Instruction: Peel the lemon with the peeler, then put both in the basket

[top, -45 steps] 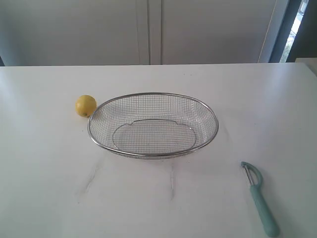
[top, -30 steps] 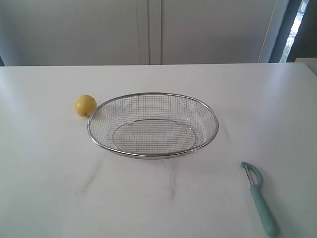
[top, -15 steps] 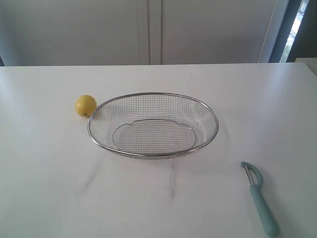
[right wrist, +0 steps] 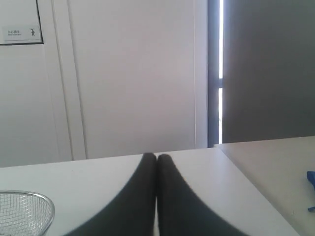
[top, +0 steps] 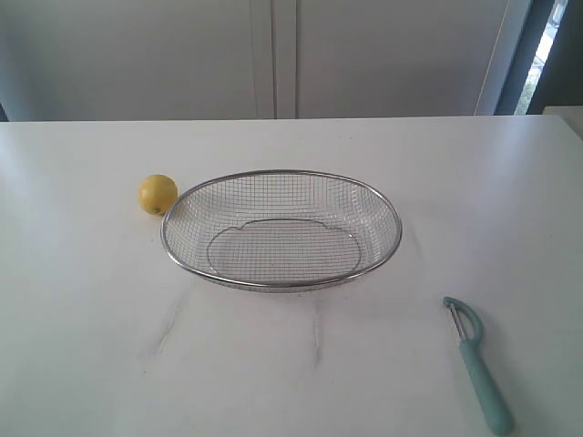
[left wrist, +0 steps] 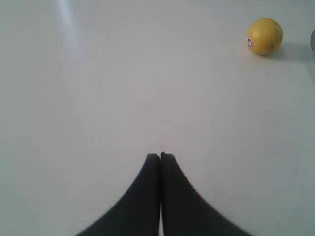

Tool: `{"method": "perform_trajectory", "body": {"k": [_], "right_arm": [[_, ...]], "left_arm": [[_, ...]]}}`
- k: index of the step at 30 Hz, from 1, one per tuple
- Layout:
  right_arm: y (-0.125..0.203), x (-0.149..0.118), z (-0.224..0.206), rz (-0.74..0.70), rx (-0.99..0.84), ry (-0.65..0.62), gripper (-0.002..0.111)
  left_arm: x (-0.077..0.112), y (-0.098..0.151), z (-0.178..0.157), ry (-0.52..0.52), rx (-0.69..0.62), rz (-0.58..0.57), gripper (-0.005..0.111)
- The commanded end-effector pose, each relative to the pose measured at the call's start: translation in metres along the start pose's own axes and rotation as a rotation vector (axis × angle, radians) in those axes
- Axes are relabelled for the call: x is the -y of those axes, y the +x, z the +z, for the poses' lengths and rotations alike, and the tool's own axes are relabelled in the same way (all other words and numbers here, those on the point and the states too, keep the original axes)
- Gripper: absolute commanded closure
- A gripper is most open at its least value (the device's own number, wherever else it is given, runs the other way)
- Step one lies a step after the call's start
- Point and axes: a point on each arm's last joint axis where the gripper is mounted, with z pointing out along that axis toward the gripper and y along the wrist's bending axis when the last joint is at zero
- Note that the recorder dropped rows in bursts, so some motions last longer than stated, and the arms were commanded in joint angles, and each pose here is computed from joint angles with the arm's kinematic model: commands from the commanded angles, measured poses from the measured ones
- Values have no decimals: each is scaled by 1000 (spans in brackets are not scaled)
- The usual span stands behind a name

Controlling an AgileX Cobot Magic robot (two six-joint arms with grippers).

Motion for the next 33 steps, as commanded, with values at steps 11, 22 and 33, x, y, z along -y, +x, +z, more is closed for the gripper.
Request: {"method": "perform_trajectory", "body": {"k": [11,22,33], "right_arm": [[-9,0,-1,12,111,-9,108],[-13,0,-2,106,162,-17,108],[-1,2,12,184,-2,22,108]], "left_arm": [[0,1,0,0,1,-10,107],[0,1,0,0,1,-10,107],[0,1,0,0,1,-10,107]]}}
